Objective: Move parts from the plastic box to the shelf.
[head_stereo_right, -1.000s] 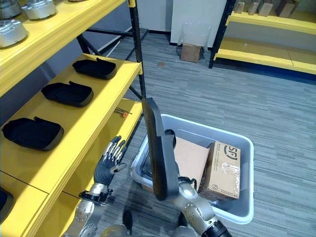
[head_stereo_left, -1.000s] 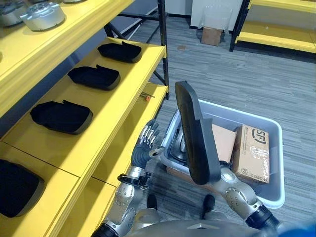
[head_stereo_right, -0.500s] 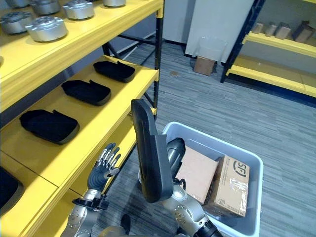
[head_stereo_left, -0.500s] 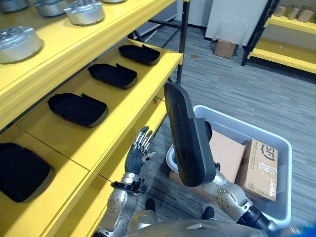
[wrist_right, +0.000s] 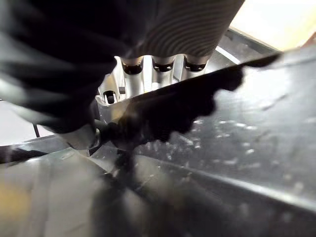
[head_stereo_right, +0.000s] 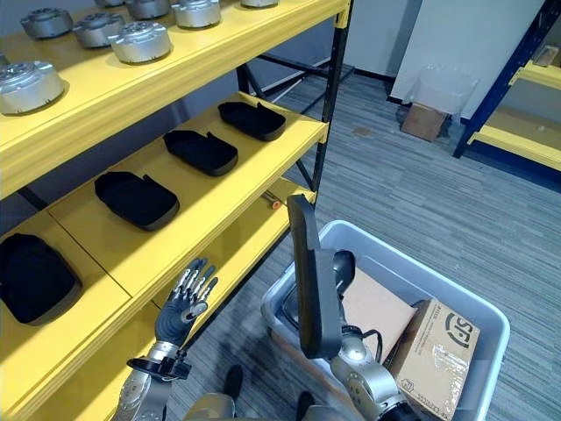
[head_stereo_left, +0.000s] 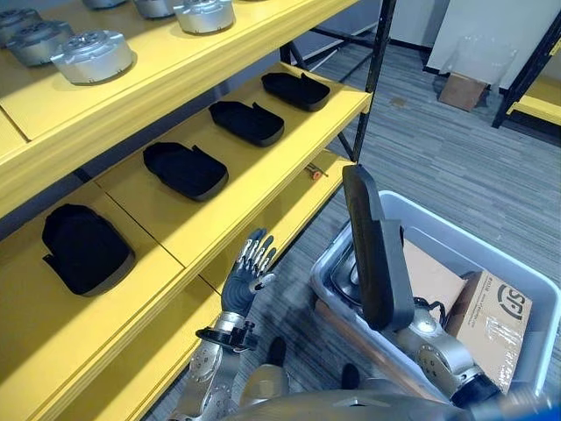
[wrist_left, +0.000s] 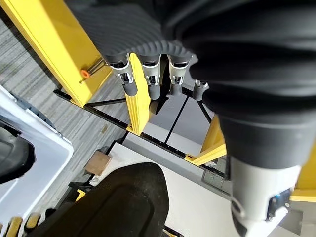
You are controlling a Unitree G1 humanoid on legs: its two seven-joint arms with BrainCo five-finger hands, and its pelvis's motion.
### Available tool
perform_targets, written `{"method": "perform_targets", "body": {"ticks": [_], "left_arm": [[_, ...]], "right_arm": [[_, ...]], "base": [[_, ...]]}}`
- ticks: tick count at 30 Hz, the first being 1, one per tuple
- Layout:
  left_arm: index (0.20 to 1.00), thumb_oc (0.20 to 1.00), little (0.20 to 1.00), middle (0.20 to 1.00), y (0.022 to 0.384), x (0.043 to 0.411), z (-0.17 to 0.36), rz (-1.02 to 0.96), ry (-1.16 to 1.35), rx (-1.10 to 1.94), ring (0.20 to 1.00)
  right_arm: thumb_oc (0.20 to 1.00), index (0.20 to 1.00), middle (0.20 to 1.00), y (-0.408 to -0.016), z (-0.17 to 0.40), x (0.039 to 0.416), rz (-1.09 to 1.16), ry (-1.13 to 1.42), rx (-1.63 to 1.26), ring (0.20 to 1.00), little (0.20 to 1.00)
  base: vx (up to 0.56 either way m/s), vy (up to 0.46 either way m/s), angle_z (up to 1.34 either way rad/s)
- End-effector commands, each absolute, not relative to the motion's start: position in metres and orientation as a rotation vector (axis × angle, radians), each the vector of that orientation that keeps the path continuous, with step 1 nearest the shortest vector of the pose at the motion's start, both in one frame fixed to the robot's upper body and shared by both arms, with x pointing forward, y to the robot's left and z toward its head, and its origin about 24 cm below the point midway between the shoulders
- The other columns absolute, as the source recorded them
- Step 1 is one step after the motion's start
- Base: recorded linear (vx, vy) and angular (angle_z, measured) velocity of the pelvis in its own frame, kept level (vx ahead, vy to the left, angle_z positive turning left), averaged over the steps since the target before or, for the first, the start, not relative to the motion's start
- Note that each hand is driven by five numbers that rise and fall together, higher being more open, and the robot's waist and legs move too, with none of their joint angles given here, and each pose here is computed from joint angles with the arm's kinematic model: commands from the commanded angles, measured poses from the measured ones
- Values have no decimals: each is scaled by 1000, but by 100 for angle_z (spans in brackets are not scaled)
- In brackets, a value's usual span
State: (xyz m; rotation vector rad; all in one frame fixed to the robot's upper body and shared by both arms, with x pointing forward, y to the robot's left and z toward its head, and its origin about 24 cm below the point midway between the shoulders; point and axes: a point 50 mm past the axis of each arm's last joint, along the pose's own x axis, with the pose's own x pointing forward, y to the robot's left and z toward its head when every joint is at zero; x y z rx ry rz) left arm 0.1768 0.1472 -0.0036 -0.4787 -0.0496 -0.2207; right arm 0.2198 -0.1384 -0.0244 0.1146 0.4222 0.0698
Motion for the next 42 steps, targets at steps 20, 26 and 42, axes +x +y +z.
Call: {"method": "perform_targets", "body": {"ticks": [20, 26, 42], "left_arm": [[1000, 1000, 1000, 1000, 150, 217, 29, -298, -204, -375, 1000], [1000, 1000, 1000, 1000, 147, 211, 23, -282, -181, -362, 1000], [1000, 1000, 1000, 1000, 161, 195, 28, -213, -211, -325, 1000]], "right_arm": [[200, 200, 200, -115, 33, 250, 254, 114, 111, 200, 200], [200, 200, 200, -114, 31, 246, 262, 140, 127, 200, 200], [200, 200, 200, -89, 34, 236, 408, 115, 76, 200, 200]], "base": [[-60, 97, 52], [9, 285, 33], [-85, 223, 29]]}}
